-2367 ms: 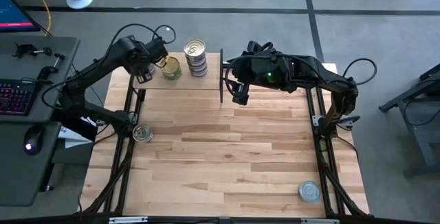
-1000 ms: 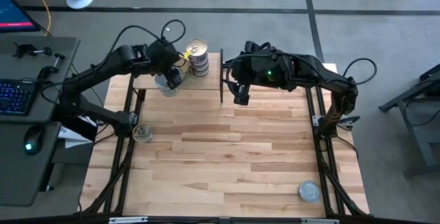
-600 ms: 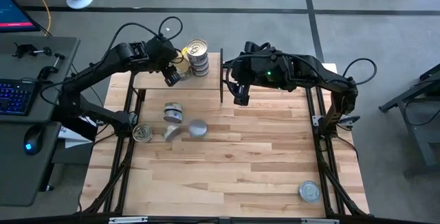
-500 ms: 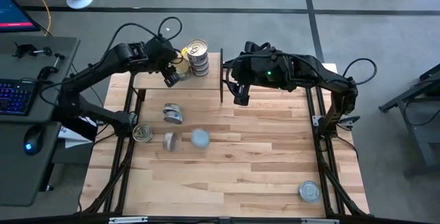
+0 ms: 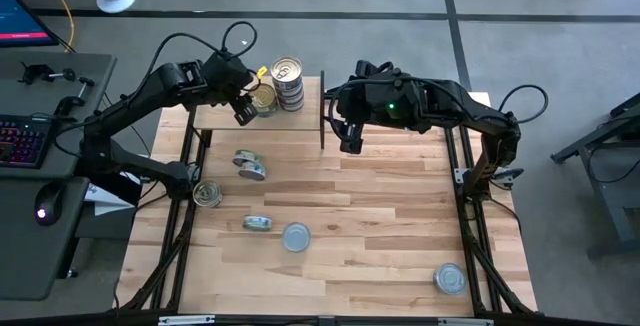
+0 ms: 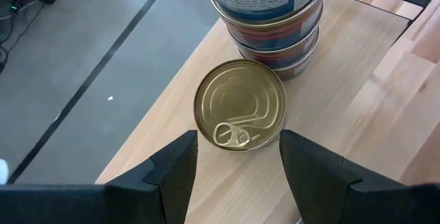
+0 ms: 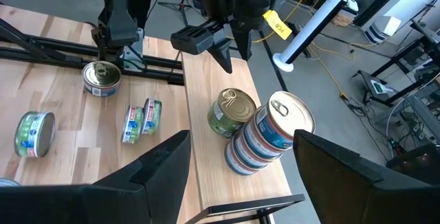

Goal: Stack canned seafood by type on shelf
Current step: Put the green-white tuna can on the shelf

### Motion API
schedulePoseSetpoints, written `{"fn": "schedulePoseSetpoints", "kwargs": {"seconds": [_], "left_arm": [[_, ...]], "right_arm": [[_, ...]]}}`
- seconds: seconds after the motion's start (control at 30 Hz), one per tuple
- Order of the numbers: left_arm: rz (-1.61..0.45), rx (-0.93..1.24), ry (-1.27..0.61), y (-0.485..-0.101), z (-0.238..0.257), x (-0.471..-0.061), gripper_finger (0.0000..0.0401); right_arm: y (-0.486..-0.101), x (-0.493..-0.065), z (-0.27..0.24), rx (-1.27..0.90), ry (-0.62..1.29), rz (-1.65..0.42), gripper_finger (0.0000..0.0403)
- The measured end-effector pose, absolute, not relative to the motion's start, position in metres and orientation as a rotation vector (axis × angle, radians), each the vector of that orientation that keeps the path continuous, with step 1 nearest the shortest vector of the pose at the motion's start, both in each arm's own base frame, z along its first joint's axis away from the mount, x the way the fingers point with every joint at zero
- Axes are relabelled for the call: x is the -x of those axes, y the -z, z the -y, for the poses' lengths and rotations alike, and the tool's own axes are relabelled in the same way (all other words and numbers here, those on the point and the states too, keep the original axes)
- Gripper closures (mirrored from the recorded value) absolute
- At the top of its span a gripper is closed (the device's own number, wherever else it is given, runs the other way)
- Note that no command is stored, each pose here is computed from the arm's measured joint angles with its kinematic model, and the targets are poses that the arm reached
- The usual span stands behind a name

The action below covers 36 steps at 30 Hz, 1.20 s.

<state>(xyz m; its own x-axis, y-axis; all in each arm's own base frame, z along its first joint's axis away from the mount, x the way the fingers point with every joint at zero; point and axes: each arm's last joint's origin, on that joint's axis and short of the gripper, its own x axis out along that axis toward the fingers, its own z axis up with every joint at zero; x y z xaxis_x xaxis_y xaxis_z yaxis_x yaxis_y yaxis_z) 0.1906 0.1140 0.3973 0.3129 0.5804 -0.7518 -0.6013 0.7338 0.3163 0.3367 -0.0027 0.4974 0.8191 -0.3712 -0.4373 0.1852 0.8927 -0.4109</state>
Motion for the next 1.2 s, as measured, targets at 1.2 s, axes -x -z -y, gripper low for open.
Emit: {"fn": "schedulePoseSetpoints", "kwargs": {"seconds": [1.2], "left_arm": [[-1.404, 0.069, -0.161, -0.292, 0.125, -0.164, 0.0169]], "right_arm": [[-0.491, -0.333, 0.003, 0.347, 0.266, -0.605, 0.0155]]}}
